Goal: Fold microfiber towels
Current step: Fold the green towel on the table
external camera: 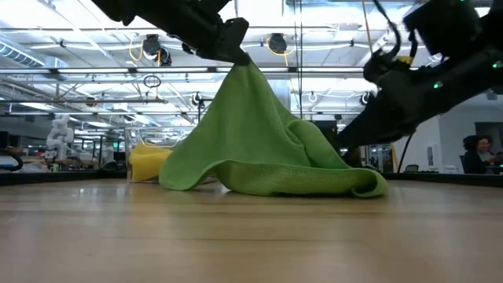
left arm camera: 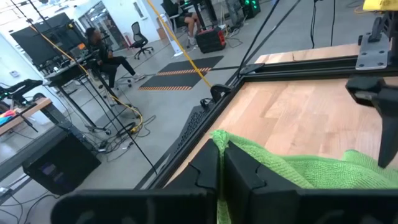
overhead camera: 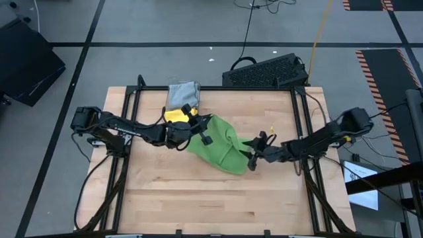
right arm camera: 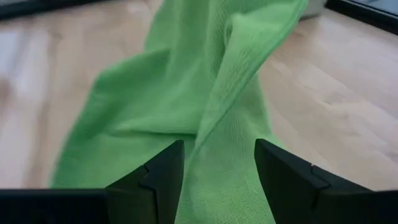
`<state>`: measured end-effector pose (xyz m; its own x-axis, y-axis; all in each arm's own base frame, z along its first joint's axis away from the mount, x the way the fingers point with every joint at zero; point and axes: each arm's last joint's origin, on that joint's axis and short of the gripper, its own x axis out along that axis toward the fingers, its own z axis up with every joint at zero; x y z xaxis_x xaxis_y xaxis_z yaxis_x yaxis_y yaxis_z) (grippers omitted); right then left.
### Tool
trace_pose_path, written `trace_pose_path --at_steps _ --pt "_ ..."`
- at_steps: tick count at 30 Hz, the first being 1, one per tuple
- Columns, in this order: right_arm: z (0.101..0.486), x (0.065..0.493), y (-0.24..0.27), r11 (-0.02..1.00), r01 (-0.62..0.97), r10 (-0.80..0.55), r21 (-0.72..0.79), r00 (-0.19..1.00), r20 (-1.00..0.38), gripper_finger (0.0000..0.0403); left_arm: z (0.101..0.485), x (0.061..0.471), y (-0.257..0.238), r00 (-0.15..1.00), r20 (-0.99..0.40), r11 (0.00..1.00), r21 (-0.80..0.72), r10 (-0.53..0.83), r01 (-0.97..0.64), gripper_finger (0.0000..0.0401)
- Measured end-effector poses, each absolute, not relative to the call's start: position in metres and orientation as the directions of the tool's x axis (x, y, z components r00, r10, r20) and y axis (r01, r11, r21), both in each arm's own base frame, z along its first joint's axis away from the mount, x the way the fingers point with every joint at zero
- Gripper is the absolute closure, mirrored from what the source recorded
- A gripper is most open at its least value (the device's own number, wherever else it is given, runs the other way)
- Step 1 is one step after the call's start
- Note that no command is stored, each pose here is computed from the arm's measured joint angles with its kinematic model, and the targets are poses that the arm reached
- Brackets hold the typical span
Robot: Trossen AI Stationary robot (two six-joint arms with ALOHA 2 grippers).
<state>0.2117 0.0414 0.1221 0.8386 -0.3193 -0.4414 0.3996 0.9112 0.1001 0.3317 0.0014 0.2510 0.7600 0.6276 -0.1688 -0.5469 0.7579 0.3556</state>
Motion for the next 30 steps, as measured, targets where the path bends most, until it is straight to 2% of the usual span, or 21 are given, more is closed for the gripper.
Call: trace_pose_path --at_steps 7,11,16,30 --pt "0.111 0.235 0.046 0.889 0.458 -0.41 -0.013 0.781 -0.471 0.0213 0.251 0.332 0.001 0.765 -0.17 0.763 0.354 0.621 -0.541 0.0391" --pt "0.102 0.234 0.043 0.841 0.525 -0.506 -0.126 0.685 -0.523 0.0219 0.251 0.332 0.001 0.765 -0.17 0.763 0.354 0.621 -0.541 0.0389" --pt "0.099 0.222 0.039 0.819 0.536 -0.538 -0.203 0.594 -0.598 0.0237 0.251 0.332 0.001 0.775 -0.173 0.774 0.349 0.607 -0.528 0.0394" --pt "0.15 0.177 0.014 0.739 0.534 -0.663 -0.409 0.475 -0.578 0.0258 0.251 0.332 0.001 0.776 -0.173 0.776 0.344 0.606 -0.529 0.0387"
